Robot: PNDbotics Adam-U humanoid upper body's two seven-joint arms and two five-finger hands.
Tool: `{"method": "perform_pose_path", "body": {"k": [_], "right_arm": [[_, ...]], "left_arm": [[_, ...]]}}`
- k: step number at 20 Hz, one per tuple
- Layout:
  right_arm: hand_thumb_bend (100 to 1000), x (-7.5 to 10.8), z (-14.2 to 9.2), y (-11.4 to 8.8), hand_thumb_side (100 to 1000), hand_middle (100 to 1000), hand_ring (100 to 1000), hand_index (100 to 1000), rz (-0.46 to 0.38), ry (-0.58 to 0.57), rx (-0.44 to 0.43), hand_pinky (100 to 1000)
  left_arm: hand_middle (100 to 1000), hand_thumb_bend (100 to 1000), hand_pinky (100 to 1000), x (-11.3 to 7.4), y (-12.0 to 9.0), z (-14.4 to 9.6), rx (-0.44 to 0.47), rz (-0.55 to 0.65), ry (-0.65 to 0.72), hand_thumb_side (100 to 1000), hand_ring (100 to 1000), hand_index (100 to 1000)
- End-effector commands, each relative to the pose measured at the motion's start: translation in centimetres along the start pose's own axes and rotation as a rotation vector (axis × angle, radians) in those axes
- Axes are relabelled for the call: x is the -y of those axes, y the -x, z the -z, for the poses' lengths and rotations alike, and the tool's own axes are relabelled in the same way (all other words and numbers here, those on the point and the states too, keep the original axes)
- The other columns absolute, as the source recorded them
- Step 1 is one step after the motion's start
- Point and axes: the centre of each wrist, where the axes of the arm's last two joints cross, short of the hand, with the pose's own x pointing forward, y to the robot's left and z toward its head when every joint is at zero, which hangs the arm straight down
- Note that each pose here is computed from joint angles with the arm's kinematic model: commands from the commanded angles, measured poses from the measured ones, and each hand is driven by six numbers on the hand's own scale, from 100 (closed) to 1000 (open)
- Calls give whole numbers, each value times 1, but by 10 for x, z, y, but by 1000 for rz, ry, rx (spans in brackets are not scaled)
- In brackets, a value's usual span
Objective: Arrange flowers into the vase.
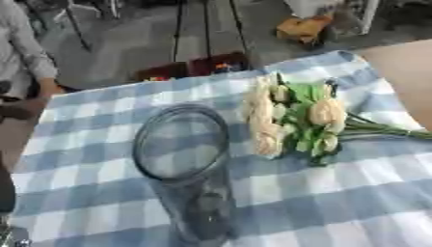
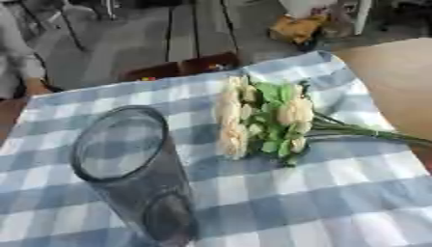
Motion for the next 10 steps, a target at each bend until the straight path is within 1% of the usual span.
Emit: {"method": "perform_pose_path", "body": {"k": [1,4,5,6,7,8,10], "right_arm": [[243,6,9,-1,965,658,747,834,-8,14,35,729],[245,6,8,-1,966,657,747,834,-9,12,34,730],[284,6,8,-1,987,651,754,836,-10,8,34,733],[311,6,7,0,1000,642,759,834,-24,-22,28,739],[356,6,6,2,1000,652,772,854,-55,-86,22,773],[381,7,6,5,1000,666,778,856,-92,-159,19,794],[398,7,13,9,1000,672,779,856,-167,-304,23,802]], "left_arm": [[773,100,507,-3,-5,7,37,5,8,1000,707,854],[774,100,508,-3,-5,7,37,4,9,1000,708,856],[774,100,508,-3,-5,7,37,4,9,1000,708,857],[774,100,508,-3,-5,7,38,5,9,1000,708,857],[774,100,508,-3,-5,7,37,5,9,1000,708,856],[774,100,507,-3,-5,7,37,5,11,1000,708,854],[774,100,507,-3,-5,7,34,7,14,1000,708,855]]}}
